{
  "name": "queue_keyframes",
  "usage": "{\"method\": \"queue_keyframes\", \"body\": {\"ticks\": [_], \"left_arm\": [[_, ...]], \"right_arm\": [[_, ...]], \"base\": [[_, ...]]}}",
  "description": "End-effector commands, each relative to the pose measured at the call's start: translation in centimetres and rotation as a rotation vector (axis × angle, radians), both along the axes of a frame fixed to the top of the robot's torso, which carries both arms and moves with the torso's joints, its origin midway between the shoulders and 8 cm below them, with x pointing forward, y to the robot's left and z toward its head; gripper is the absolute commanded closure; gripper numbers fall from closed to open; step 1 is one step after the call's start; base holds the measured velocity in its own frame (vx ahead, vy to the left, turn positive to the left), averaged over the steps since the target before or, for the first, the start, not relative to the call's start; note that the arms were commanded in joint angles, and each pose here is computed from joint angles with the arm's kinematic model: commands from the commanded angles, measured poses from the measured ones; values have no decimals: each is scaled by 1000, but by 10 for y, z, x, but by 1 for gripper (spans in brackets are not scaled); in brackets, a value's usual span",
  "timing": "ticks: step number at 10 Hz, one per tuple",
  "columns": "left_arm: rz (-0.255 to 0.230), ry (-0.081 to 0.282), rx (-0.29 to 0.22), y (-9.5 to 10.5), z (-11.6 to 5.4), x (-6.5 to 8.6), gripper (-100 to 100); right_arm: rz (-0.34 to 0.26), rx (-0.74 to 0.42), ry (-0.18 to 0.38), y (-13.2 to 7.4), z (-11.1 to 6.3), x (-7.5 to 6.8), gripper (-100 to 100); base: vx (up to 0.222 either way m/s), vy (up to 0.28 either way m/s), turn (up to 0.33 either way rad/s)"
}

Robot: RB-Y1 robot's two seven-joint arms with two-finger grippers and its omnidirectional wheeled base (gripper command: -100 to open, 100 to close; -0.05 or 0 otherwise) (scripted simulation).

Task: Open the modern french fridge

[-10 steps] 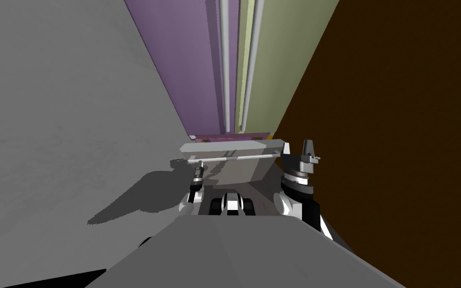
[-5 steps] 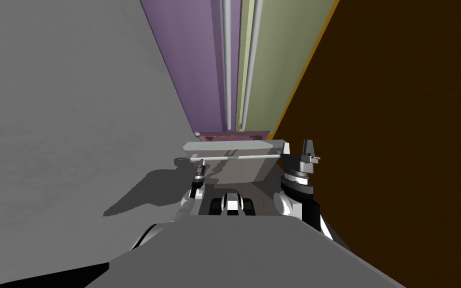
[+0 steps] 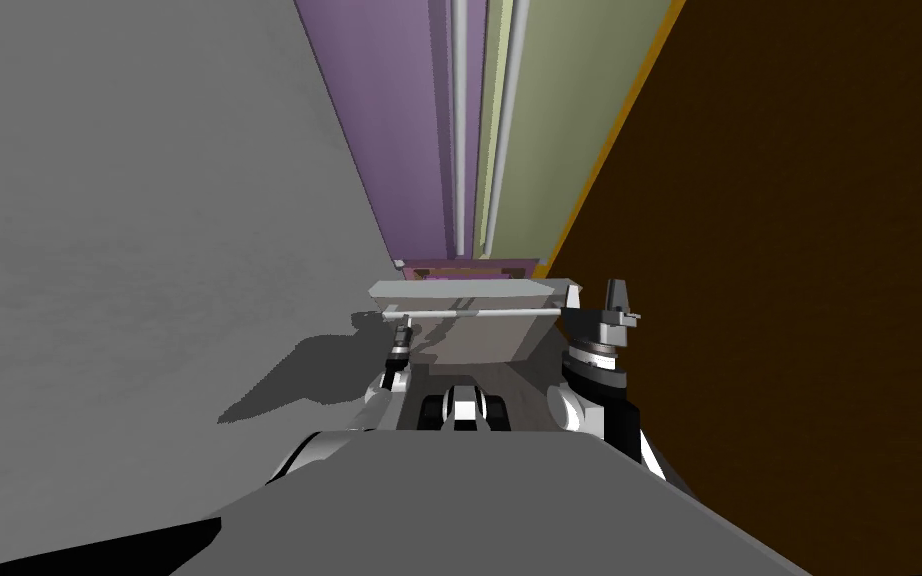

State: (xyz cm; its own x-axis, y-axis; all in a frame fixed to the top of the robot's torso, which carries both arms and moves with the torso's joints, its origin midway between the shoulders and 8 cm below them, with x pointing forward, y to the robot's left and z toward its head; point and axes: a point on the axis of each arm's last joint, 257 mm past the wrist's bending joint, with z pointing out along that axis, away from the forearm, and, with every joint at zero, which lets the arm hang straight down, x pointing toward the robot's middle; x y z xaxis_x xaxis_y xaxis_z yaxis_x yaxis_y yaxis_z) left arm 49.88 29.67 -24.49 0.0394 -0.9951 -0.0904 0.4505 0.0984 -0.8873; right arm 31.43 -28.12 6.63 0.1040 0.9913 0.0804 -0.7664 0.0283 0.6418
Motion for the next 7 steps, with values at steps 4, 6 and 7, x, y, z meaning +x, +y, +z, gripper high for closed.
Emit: {"method": "queue_keyframes", "body": {"ticks": [4,6,7], "left_arm": [[67,18,-17,65,-17,-33,100],[98,7,-21,96,-16,-49,100],[101,18,-22,96,-20,-50,100]], "right_arm": [[0,0,0,0,0,0,0],[0,0,0,0,0,0,0],[0,0,0,0,0,0,0]], "base": [[-30,-71,-172],[-31,-82,-155],[-10,-29,8]]}}
